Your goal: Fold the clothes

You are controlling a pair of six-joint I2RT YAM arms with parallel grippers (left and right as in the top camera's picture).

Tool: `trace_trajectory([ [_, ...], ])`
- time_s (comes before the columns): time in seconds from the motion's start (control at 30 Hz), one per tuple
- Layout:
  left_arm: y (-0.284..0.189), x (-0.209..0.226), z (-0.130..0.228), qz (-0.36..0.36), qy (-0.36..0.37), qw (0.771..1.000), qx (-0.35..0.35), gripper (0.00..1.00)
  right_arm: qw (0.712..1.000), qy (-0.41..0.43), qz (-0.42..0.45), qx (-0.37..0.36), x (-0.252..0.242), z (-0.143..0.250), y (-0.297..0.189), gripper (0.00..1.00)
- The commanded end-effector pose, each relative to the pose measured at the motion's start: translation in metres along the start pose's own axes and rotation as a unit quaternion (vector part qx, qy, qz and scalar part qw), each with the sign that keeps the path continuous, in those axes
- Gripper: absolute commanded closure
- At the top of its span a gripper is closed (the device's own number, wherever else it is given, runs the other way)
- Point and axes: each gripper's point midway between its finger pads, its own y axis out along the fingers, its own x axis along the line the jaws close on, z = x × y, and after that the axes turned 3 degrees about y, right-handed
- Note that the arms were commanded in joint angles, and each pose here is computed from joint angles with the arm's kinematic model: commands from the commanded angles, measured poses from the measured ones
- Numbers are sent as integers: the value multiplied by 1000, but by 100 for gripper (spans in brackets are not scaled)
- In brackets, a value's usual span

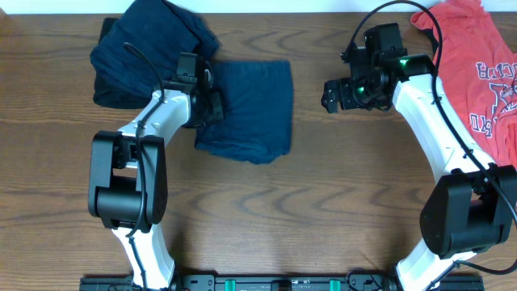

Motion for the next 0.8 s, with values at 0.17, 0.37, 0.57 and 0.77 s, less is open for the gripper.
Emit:
trace_trajectory([
  [0.17,-36,10,23,-30,43,998,31,24,1000,9,-10,6,1,3,4,1],
  [0.37,-82,8,31,-39,58,997,19,23,1000,9,-12,7,1,4,4,1],
  [0.57,-73,16,49,-49,85,993,59,23,1000,7,-17,2,3,1,4,1],
  [0.77,-55,19,56,-44,120,989,80,23,1000,7,-18,1,4,1,4,1],
])
